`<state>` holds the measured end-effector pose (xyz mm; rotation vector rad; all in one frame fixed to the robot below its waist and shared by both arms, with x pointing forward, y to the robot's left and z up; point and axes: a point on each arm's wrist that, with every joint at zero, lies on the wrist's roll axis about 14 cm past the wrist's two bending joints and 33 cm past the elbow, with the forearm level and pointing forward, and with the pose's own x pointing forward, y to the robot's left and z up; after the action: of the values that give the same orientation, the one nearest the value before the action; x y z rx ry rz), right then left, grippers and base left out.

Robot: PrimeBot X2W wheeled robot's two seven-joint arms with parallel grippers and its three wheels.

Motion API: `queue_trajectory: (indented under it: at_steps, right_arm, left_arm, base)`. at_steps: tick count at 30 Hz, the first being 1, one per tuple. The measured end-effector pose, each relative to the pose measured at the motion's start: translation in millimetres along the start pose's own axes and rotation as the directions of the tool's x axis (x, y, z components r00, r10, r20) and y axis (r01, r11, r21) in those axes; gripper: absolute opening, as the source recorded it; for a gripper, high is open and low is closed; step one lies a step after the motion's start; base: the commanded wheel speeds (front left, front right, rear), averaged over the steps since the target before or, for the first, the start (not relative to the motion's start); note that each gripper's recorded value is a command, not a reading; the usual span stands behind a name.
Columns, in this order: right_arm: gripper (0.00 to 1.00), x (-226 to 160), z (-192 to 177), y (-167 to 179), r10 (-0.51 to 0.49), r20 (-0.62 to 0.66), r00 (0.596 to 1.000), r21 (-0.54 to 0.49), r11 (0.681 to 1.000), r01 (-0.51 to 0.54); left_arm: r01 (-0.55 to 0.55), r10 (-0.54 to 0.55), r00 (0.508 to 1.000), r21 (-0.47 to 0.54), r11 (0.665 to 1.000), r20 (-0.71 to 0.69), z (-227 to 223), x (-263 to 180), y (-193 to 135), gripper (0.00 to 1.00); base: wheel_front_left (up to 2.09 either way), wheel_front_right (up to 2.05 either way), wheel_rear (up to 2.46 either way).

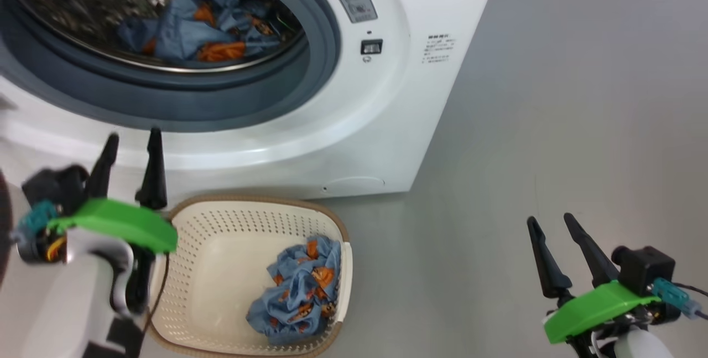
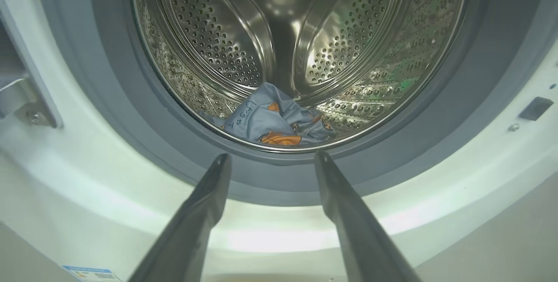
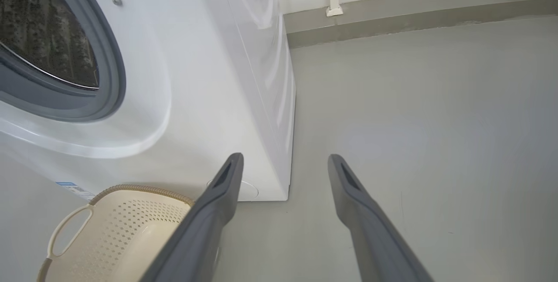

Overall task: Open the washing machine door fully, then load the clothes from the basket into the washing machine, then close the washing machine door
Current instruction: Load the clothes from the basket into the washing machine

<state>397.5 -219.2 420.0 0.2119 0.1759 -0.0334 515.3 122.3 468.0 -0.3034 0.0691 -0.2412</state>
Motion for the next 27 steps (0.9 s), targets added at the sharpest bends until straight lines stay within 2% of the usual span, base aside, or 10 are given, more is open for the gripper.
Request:
queue_trajectory:
  at_steps: [27]
  right_arm:
    - [1.0,-52.8,16.0,-15.1,-0.005,0.045,0.999,-0.023,1.0,0.007]
  left_arm:
    - [-0.185,0.183,0.982,0.031,0.982,0.053,5.4,-146.3,34.6,1.0]
  base:
    - [0.0,0.0,0.0]
